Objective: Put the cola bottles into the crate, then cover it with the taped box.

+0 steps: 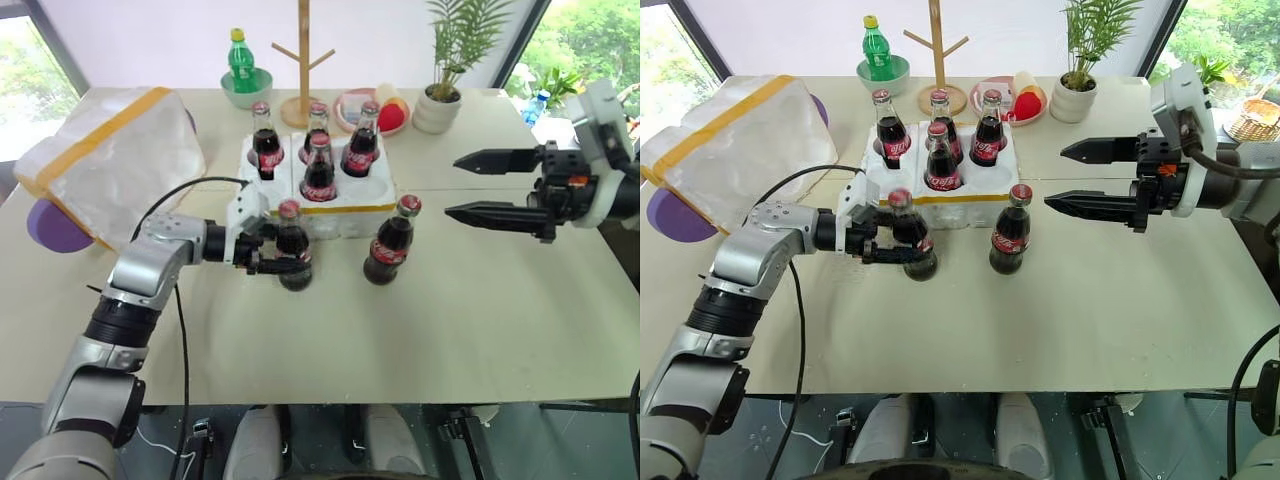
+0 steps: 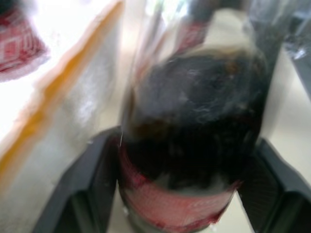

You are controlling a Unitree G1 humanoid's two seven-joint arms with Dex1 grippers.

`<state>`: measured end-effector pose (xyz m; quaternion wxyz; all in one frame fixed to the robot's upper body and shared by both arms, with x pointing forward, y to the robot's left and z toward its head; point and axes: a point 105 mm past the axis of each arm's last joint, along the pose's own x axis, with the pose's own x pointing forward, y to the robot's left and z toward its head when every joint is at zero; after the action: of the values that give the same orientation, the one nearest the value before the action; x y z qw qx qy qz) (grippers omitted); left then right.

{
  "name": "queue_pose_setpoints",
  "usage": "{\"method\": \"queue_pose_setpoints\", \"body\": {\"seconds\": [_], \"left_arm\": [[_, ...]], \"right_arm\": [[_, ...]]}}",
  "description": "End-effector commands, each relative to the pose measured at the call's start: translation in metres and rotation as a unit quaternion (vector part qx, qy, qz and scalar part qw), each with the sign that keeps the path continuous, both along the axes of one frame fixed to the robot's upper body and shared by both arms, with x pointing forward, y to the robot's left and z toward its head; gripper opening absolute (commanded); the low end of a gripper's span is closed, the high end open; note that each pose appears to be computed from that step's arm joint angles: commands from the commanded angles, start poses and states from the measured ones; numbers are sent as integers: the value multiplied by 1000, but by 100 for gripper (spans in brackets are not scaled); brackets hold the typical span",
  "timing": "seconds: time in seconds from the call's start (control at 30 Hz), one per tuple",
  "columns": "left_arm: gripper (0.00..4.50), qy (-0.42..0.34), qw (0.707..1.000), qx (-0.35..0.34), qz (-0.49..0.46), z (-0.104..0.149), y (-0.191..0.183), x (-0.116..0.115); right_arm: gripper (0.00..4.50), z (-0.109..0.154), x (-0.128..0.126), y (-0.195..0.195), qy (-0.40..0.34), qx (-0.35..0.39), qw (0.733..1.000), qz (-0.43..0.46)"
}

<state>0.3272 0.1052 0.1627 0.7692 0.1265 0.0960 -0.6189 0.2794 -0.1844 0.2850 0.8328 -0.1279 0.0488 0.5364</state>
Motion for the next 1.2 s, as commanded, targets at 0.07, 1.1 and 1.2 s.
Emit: {"method": "queue_pose_setpoints", "body": {"seconds": [0.07,1.1,1.2], "left_arm": [[270,15,999,-24,-19,25,11,-9],[270,-71,990,-51,112,71,35,82],[407,-68,992,-24,104,55,35,81]], "right_arm": [[450,17,-4,-3,-31,17,999,-2],[450,9,2,0,-31,25,999,-14],[450,6,1,-1,-31,19,999,-19]]}}
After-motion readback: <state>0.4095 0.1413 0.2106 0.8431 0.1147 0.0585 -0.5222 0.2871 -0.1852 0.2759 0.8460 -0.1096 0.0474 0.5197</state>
